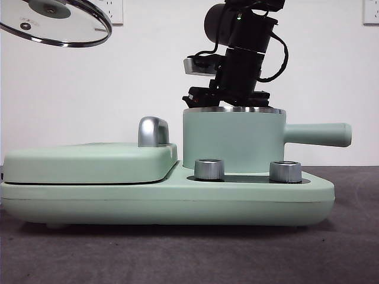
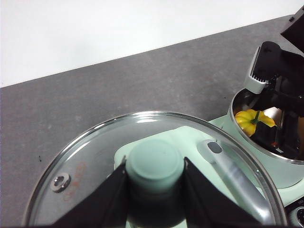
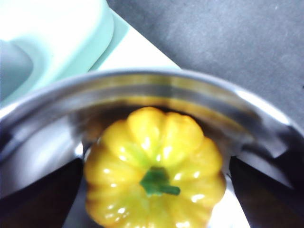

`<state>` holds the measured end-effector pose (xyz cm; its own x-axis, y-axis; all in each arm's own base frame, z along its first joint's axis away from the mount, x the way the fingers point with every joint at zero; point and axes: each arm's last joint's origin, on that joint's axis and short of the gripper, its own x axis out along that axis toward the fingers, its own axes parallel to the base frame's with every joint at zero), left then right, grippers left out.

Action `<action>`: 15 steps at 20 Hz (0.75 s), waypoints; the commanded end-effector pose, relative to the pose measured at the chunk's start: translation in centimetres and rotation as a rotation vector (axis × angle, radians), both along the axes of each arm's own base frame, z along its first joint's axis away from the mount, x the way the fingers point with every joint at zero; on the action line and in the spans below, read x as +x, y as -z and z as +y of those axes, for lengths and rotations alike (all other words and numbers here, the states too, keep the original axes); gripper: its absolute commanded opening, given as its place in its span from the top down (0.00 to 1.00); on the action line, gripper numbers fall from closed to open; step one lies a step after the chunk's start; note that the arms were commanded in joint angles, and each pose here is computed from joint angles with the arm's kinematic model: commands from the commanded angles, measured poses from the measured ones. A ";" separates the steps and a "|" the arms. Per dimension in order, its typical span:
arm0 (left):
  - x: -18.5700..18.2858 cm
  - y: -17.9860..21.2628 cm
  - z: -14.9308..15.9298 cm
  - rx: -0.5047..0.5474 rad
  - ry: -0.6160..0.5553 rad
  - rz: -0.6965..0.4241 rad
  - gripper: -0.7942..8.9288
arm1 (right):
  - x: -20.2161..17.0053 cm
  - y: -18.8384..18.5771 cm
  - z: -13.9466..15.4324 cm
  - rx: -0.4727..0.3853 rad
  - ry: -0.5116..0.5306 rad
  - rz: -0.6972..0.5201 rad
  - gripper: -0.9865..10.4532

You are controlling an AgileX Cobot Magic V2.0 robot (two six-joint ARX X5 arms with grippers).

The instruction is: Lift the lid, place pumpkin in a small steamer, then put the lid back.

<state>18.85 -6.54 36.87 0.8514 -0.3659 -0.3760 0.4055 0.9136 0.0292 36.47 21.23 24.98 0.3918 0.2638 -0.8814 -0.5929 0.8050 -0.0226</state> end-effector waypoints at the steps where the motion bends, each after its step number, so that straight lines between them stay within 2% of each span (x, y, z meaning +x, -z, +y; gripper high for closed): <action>1: 0.1 -0.8 -0.1 -0.011 0.005 -0.046 0.90 | 0.0 0.3 0.6 0.014 -0.008 0.030 0.47; 10: 0.1 -0.8 -0.1 -0.011 0.005 -0.046 0.90 | -3.1 -7.1 -1.2 0.106 0.006 -0.111 0.53; 15: 0.1 -0.8 -0.1 -0.008 0.006 -0.047 0.90 | -6.2 -10.9 -3.0 0.152 0.054 -0.125 0.56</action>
